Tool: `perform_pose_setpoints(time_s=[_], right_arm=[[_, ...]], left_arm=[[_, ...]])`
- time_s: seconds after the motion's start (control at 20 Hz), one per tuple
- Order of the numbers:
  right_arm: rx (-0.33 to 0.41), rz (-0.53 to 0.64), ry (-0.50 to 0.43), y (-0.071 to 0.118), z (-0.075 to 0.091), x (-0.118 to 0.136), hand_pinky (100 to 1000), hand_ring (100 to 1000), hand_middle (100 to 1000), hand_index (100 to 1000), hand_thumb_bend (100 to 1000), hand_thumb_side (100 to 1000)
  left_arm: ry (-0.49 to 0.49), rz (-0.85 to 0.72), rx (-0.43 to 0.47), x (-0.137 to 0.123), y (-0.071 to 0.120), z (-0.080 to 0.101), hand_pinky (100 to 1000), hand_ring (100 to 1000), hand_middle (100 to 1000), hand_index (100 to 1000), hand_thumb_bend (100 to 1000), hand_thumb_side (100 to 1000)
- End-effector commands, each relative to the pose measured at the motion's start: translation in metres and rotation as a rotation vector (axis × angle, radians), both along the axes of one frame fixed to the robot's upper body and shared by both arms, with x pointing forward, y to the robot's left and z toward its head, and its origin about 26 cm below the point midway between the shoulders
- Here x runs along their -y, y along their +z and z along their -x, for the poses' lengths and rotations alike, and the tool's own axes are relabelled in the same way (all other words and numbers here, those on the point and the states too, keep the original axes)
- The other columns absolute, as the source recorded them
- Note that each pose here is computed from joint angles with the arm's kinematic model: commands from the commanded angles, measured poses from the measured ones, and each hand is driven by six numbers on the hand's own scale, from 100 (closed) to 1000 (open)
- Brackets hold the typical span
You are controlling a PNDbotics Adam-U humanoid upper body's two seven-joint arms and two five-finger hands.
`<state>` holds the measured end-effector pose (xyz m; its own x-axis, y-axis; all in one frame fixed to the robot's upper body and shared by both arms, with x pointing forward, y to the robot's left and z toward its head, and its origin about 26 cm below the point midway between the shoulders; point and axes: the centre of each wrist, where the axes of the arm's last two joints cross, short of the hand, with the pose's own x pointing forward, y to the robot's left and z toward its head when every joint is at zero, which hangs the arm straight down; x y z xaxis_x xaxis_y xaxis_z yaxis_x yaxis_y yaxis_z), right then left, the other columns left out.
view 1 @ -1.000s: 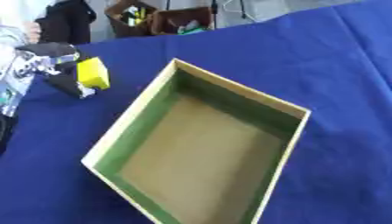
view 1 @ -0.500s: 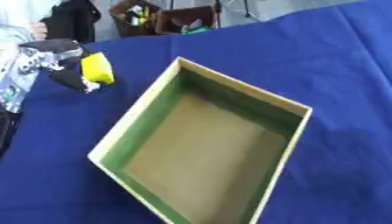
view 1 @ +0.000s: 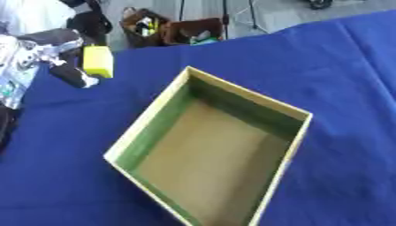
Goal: Pick up objects on the table and place them in the box.
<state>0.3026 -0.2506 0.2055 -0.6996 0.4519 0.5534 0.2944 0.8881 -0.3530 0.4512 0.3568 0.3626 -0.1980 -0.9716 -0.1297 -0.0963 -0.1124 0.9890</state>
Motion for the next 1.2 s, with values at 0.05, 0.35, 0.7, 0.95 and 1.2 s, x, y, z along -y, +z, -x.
perform_pose_setpoints(time_s=[0.05, 0.35, 0.7, 0.95, 1.2], right_arm=[[0.007, -0.017, -0.003, 0.003, 0.002, 0.003, 727, 648, 576, 729, 100, 419], [0.008, -0.045, -0.004, 0.003, 0.002, 0.006, 723, 646, 576, 729, 100, 418], [0.005, -0.073, 0.023, 0.006, 0.001, 0.005, 719, 643, 576, 728, 100, 417], [-0.002, -0.091, 0.043, 0.006, 0.001, 0.003, 719, 642, 576, 728, 100, 417], [0.008, -0.109, 0.061, 0.009, 0.0, 0.001, 716, 640, 576, 727, 100, 417]], left_arm=[[-0.022, -0.03, 0.095, 0.001, 0.024, 0.014, 100, 240, 370, 534, 100, 323], [-0.219, -0.031, 0.174, 0.049, 0.032, 0.038, 100, 230, 343, 522, 100, 307], [-0.532, 0.035, 0.092, 0.115, 0.027, 0.069, 100, 219, 330, 504, 100, 328], [-0.689, 0.164, 0.017, 0.154, 0.007, 0.079, 100, 214, 321, 493, 100, 341], [-0.748, 0.187, -0.065, 0.186, -0.021, 0.077, 100, 212, 318, 489, 100, 353]])
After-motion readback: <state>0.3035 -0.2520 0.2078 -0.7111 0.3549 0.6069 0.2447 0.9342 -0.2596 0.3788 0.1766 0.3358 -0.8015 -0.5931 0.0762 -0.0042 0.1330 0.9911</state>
